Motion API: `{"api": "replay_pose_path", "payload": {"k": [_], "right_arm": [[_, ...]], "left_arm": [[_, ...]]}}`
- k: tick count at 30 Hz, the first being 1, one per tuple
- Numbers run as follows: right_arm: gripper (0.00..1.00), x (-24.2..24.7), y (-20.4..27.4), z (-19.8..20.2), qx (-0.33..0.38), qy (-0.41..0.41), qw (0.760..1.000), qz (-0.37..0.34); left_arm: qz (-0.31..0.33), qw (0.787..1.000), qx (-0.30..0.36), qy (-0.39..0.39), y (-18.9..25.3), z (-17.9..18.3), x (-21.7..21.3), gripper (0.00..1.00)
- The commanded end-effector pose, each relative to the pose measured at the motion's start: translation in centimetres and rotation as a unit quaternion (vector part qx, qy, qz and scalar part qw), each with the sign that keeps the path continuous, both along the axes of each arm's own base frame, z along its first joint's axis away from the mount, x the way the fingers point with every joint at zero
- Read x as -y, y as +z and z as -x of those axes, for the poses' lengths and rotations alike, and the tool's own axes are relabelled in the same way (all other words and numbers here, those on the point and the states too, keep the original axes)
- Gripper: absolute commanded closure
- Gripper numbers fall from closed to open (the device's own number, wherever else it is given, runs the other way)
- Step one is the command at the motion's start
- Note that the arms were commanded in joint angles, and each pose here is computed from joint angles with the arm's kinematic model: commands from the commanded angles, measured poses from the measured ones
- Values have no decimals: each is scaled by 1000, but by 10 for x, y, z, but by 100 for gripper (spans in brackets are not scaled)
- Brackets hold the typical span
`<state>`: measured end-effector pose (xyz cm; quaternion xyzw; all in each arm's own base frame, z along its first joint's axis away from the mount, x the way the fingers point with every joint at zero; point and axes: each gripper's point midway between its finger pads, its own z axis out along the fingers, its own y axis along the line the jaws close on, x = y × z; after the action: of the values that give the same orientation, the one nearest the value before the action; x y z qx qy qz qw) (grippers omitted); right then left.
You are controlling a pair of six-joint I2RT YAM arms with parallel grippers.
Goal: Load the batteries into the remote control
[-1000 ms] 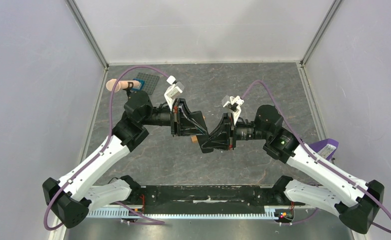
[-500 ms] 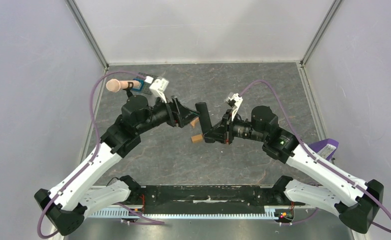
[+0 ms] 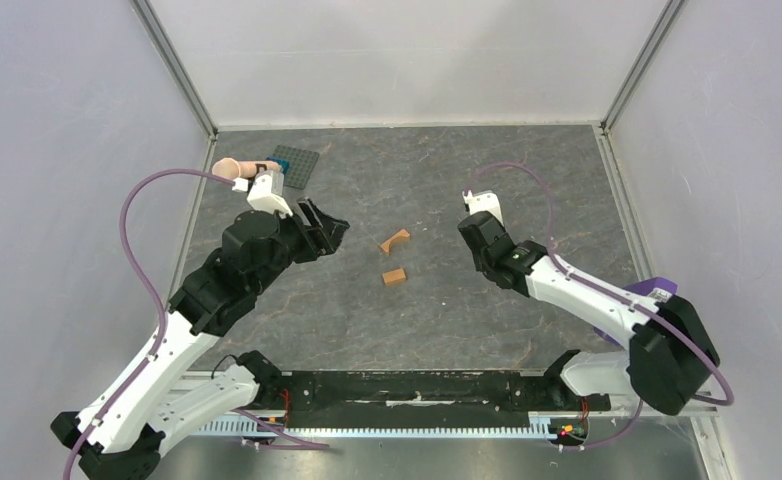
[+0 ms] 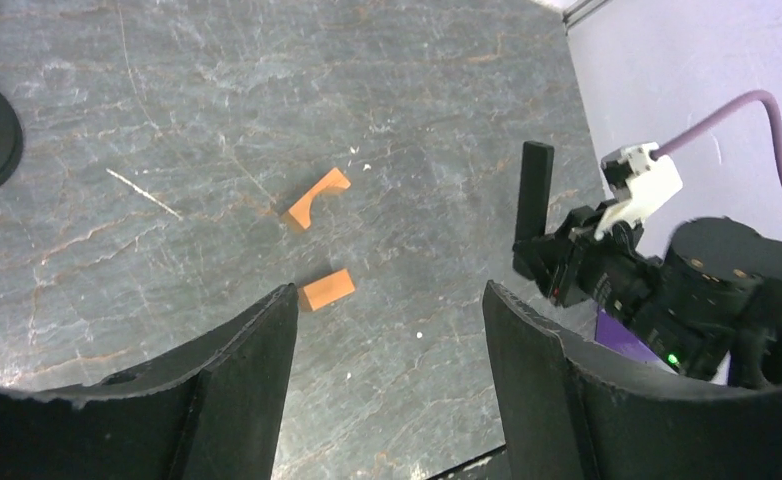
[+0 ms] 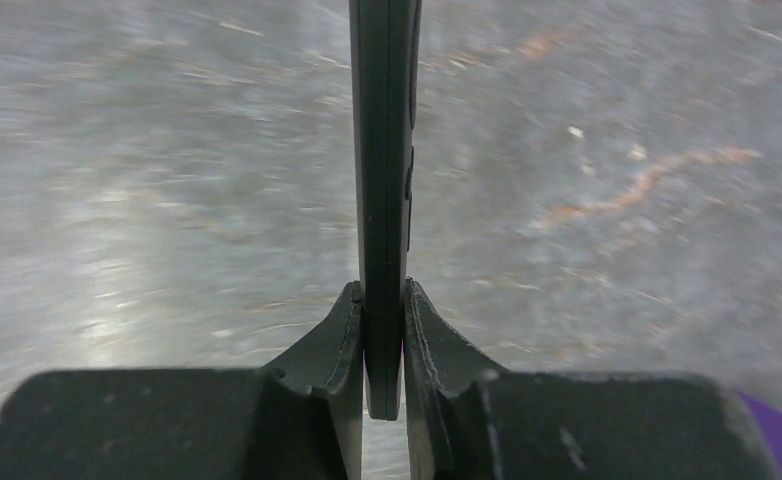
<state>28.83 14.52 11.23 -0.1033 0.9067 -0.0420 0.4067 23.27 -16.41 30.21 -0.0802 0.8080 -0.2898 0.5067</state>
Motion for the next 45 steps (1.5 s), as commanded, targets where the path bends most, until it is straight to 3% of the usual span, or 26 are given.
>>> {"api": "replay_pose_path", "payload": {"k": [1,12,17,24,29,32,35,38,45], "right_arm": [[100,58,-15,-9,28,-81,987,134],[99,59,-70,-3,-20,-84,984,156],[76,46,-81,1,-37,-66,990,116],[55,22,-84,10,-52,-43,998,13],[41,3,-46,8,-18,-20,997,-69],[39,0,-13,7,9,-14,994,-109],[32,12,23,9,49,-22,990,-132],[2,30,60,13,103,-36,984,-141],[2,89,147,49,221,-99,958,-154]], "left_arm": [[23,1000,-5,-17,10,11,4,27],[42,998,-11,-46,11,16,15,30],[49,997,-12,-50,10,17,17,30],[4,998,-18,-67,14,25,11,28],[-6,998,-36,-50,15,32,-1,24],[-12,998,-45,-36,16,36,-10,23],[-14,999,-43,-30,19,42,-17,22],[-21,999,-39,-6,18,44,-30,22],[-44,998,-32,21,13,39,-42,21]]}}
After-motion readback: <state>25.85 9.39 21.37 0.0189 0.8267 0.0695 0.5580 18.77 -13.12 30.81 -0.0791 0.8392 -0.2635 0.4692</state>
